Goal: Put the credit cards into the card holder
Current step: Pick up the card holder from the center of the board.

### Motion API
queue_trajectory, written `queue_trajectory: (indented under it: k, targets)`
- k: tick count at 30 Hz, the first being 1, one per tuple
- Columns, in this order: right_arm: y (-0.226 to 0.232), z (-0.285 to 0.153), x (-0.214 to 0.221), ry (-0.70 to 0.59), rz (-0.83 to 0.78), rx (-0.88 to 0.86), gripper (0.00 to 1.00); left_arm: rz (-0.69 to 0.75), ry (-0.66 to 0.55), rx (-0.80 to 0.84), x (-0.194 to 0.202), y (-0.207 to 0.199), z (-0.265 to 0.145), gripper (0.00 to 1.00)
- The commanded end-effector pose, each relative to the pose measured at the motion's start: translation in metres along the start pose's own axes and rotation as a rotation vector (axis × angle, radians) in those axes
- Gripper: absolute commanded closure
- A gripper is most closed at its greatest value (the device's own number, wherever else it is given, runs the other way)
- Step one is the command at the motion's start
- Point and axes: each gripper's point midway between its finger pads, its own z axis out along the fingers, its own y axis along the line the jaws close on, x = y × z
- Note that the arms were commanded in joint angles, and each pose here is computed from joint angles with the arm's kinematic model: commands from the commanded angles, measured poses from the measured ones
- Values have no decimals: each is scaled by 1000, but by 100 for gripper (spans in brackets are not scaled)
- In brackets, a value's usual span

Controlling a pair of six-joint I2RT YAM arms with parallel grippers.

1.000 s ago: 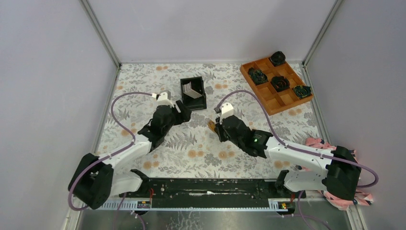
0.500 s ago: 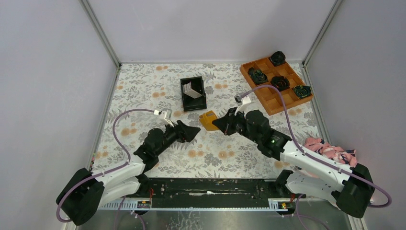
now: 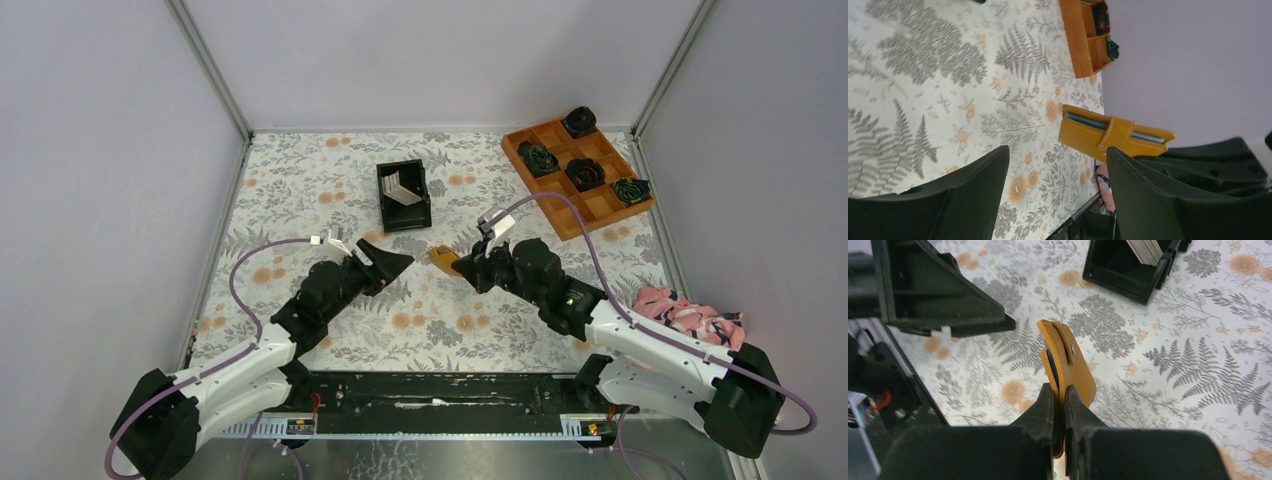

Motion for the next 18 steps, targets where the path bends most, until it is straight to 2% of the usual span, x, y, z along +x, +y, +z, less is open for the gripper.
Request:
queue_trajectory:
  k: [1, 5, 7, 12, 18]
  targets:
    - [-2, -5, -18, -91, -181, -8, 100, -169, -32, -95, -5, 8, -1, 21]
    - [2, -9, -13, -94, -278, -35, 100, -216, -24, -78, -9, -8, 7, 16]
    - [8, -10, -14, -105, -298, -53, 100, -240, 15, -62, -6, -16, 12, 1]
    - [22, -9, -7, -88, -379, -75, 100, -314, 125, 1, 8, -28, 24, 0]
    - [35, -6, 5, -71, -488, -82, 100, -432, 240, 58, 21, -24, 28, 0]
